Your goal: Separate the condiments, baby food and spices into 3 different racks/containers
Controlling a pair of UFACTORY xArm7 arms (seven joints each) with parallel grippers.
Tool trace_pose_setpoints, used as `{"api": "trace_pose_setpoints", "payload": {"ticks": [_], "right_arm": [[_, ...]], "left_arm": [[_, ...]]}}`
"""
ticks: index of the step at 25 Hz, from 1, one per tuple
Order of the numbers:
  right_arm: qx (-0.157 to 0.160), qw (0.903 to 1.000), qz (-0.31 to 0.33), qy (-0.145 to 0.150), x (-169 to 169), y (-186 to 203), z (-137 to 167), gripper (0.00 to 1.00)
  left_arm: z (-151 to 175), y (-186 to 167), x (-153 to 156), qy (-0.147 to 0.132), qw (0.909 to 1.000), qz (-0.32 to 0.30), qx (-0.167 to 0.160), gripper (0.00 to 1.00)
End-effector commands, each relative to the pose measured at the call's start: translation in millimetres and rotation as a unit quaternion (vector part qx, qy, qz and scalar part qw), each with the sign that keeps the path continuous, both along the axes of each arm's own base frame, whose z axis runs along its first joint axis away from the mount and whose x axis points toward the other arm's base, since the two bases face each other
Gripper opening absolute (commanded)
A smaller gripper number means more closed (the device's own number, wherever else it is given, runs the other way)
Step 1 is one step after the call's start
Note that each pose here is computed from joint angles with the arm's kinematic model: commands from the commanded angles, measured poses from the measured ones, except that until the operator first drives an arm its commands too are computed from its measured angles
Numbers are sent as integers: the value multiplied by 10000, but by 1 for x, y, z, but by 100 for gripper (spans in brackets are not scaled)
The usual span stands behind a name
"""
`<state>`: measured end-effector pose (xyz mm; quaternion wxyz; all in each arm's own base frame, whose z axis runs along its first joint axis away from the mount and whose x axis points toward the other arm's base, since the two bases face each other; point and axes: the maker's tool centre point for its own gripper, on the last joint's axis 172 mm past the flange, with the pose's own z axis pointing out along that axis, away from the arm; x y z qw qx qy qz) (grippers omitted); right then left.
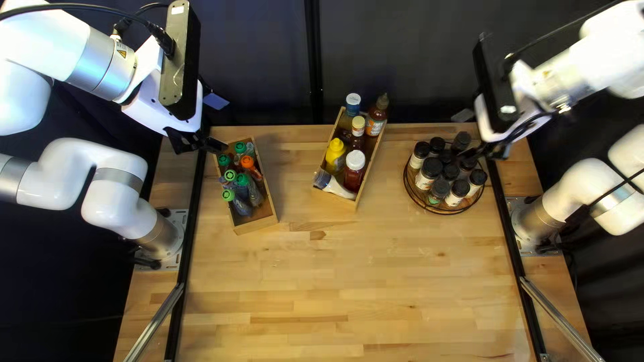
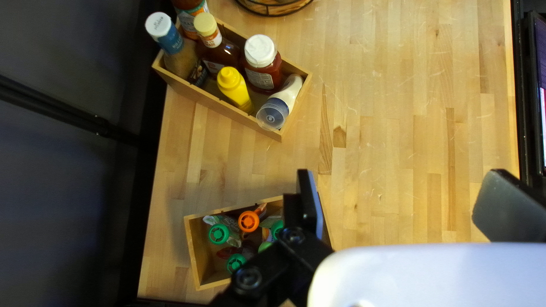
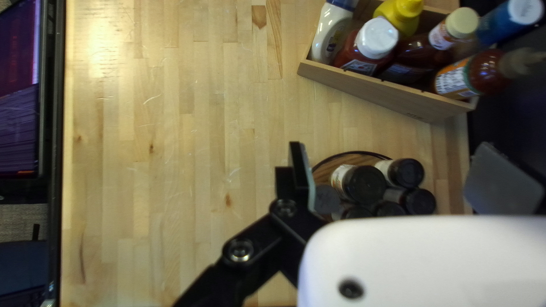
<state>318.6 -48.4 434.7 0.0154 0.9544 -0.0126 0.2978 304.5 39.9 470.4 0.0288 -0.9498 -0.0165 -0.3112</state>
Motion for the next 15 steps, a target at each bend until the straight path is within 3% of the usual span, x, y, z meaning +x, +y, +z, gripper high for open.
{"api": "trace_pose_setpoints", "payload": {"ticks": [1,15], "right_arm": [[54,10000,-31,17,-20,-2,31,100],[54,10000,-31,17,-20,-2,31,100]], "left_arm": [[0,0,0,0,10000,0,0,100],[0,0,0,0,10000,0,0,100]]}}
